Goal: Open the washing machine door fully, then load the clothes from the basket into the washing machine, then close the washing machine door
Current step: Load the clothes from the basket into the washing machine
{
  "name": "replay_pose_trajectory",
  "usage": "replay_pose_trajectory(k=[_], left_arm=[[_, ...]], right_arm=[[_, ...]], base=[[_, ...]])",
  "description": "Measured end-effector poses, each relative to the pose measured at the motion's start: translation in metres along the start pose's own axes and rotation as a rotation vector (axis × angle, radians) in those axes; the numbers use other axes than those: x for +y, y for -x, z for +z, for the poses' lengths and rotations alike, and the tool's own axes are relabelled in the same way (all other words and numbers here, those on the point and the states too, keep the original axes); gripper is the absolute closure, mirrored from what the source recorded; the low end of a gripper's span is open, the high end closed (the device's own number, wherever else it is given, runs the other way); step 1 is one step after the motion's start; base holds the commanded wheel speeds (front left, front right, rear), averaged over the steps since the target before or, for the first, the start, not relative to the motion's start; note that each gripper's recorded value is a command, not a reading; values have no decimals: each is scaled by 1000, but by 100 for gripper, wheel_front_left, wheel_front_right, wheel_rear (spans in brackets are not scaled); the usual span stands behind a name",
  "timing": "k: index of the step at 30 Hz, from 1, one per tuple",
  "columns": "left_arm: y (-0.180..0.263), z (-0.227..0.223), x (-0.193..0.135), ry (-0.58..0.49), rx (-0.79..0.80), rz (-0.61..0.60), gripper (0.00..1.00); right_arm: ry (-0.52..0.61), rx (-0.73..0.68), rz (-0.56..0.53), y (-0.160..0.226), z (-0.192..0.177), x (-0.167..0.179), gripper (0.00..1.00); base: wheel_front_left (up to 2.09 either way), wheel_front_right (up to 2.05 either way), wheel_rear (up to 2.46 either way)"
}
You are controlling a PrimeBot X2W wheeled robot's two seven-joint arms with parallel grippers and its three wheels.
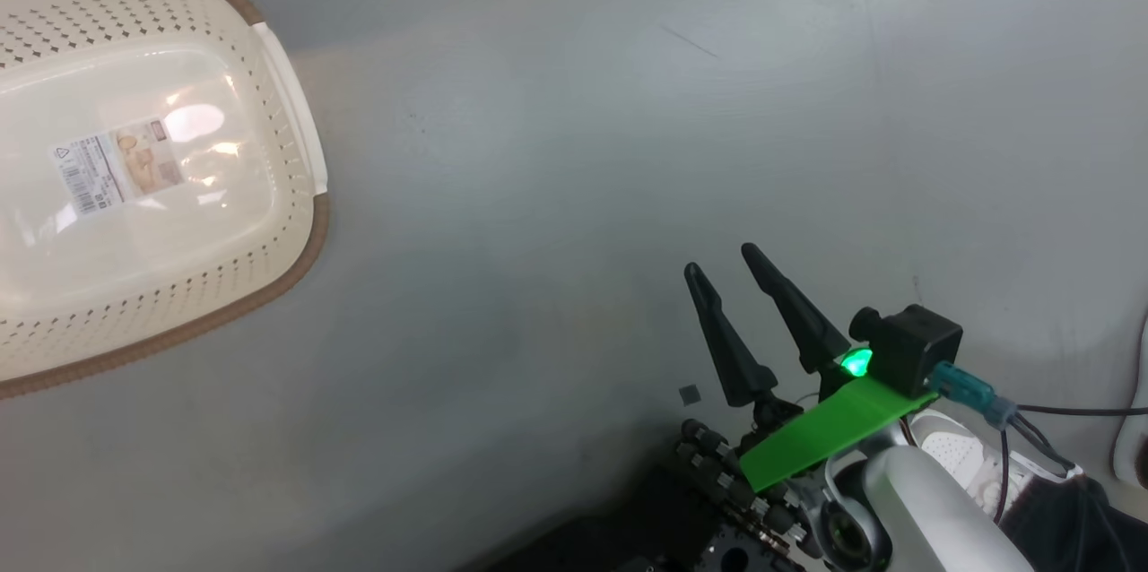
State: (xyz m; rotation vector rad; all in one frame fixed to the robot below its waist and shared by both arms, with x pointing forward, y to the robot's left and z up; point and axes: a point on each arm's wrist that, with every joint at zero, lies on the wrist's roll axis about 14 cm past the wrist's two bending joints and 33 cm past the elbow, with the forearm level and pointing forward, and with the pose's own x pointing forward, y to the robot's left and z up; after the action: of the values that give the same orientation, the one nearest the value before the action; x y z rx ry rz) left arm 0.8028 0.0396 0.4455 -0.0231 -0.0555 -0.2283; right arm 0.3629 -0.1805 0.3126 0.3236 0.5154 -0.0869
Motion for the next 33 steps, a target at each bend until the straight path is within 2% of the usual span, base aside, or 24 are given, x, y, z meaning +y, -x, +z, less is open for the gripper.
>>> replay_pose_trajectory(k=[8, 24, 33], left_arm=[[-2, 22, 0, 19, -71, 0, 0], [18, -28, -2, -56, 154, -25, 0], [25, -16, 0, -44, 167, -10, 0]], right_arm=[[-1, 0, 4, 0, 0, 1, 0], [-6, -13, 24, -1, 3, 7, 0], [1, -35, 44, -2, 10, 12, 0]], base=[[0, 0, 0], [0, 0, 0], [0, 0, 0]])
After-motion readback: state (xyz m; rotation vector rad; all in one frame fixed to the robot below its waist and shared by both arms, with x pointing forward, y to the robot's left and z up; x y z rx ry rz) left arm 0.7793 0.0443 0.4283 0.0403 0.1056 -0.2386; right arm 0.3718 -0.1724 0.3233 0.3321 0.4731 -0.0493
